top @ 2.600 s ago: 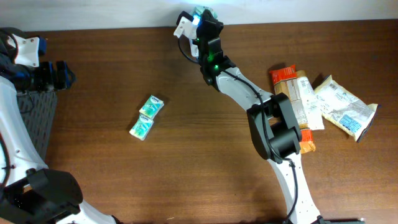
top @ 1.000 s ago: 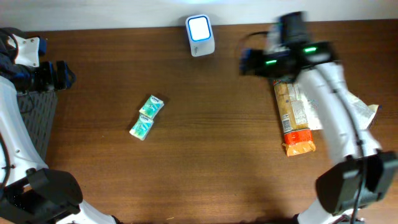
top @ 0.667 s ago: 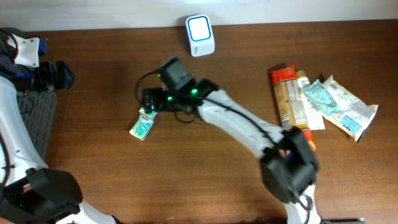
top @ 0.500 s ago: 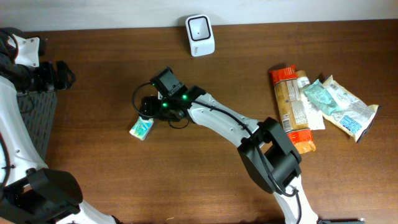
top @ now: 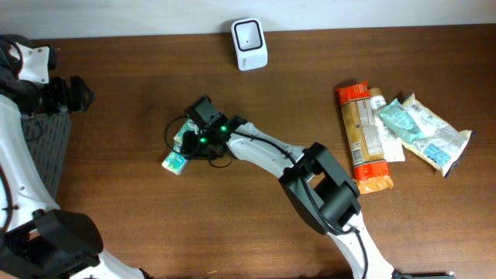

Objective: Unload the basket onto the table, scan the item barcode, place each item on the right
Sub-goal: 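Reach the right gripper to a small Kleenex pack and grasp it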

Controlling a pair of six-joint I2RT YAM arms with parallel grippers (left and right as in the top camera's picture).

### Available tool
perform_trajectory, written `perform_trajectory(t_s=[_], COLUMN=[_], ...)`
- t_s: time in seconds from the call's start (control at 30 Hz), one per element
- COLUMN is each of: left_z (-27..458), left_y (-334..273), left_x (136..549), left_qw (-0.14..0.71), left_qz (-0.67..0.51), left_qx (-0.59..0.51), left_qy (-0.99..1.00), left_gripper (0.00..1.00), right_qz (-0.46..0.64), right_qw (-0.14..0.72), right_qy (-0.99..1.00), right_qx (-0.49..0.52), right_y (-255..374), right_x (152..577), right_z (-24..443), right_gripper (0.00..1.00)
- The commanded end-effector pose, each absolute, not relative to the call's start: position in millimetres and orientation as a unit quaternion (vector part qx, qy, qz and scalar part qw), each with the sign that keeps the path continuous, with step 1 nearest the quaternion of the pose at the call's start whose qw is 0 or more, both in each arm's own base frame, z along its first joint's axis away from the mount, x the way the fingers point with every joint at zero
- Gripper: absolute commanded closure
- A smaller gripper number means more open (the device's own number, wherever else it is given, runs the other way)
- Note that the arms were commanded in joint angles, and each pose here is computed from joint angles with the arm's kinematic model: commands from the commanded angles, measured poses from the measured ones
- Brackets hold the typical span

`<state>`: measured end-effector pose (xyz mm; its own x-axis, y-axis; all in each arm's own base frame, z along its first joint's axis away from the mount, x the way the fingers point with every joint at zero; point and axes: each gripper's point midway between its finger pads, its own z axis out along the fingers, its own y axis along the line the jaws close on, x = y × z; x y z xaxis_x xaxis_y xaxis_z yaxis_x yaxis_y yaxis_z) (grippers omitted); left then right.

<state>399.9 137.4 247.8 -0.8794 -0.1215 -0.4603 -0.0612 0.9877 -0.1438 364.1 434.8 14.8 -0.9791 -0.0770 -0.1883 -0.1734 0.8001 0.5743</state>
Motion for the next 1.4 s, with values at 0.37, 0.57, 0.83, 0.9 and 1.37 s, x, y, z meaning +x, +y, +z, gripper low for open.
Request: perform_trajectory(t_s=[0.37,0.57,0.83,0.9,1.37], left_z=[246.3,246.4,246.4,246.3,246.3], left_y=[138.4,138.4,138.4,138.4,138.4], left_x=[400.3,400.3,400.3,400.3,400.3], left_qw=[0.239,0.239,0.239,0.239,0.239], left_qz=[-0.064,-0.064,-0.064,-0.064,-0.064], left_qx=[-0.053,-0.053,-0.053,-0.053,-0.053], left_qy=[0.967,0.967,0.967,0.967,0.967], left_gripper=[0.01,0.01,0.01,0.01,0.01], right_qz=[0.275,0.224,0.262,0.261,0.184], right_qw=[0.044,0.003,0.023,0.024,-0.053], right_qy=[0.927,0.874,0.764,0.767,0.972], right_qx=[-0.25,-0.431,-0.59,-0.586,-0.137], right_y=[411.6,326.3,276.1,274.1,240.9], right_x=[326.5,306.3,315.1,317.1,350.0], right_z=[42.0,82.0,72.5,72.3,56.4], right_gripper=[0.96,0.96,0.96,0.96,0.28])
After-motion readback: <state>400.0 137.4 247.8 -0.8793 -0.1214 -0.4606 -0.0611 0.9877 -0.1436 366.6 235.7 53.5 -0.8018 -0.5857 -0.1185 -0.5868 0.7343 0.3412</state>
